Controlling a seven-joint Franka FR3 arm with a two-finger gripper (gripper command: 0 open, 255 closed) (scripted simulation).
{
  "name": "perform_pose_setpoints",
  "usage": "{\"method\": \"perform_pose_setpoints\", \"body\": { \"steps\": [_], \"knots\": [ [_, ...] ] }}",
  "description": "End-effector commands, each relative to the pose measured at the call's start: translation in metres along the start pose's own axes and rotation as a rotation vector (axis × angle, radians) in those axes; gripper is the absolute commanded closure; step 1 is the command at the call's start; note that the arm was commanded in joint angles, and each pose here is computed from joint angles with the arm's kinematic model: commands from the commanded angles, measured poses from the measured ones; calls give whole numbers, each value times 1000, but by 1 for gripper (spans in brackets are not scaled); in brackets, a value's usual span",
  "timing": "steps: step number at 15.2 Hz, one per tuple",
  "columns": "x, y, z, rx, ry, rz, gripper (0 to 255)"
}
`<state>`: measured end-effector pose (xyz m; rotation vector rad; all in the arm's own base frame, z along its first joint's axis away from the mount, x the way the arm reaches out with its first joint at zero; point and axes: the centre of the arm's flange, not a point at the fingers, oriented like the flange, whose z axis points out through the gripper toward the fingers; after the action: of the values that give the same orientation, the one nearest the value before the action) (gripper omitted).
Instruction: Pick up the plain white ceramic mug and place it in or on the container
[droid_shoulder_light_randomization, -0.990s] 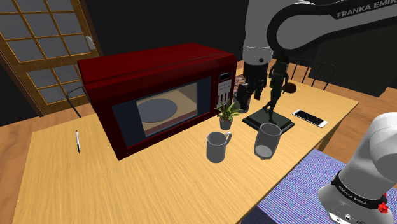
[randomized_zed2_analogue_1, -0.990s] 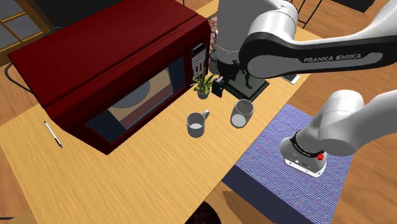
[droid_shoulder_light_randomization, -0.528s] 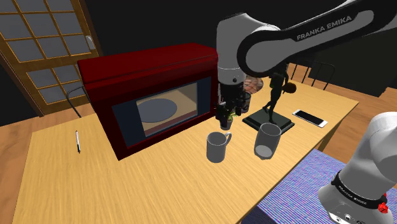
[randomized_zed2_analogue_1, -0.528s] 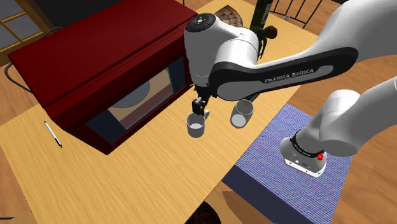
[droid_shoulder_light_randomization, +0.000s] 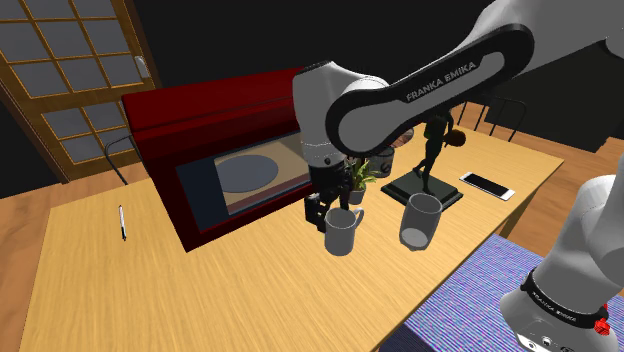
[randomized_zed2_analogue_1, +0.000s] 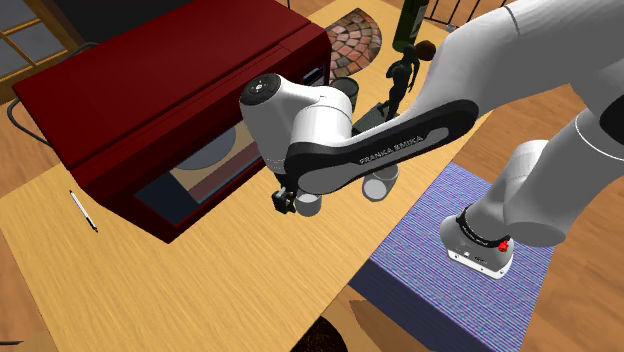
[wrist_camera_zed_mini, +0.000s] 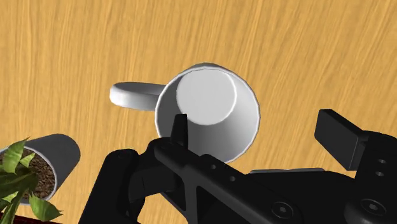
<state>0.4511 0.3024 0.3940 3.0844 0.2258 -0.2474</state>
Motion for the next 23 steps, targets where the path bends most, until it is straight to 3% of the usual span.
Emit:
{"method": "perform_pose_setpoints", "body": {
  "steps": [1,8,15,16,23],
  "knots": [
    [3,-6,12,1,-7,-7,0],
    [3,-6,47,1,-7,-7,0],
    [3,-6,47,1,-7,-7,0],
    [3,-6,47,1,-7,-7,255],
    [3,-6,47,1,-7,-7,255]
  ]
}}
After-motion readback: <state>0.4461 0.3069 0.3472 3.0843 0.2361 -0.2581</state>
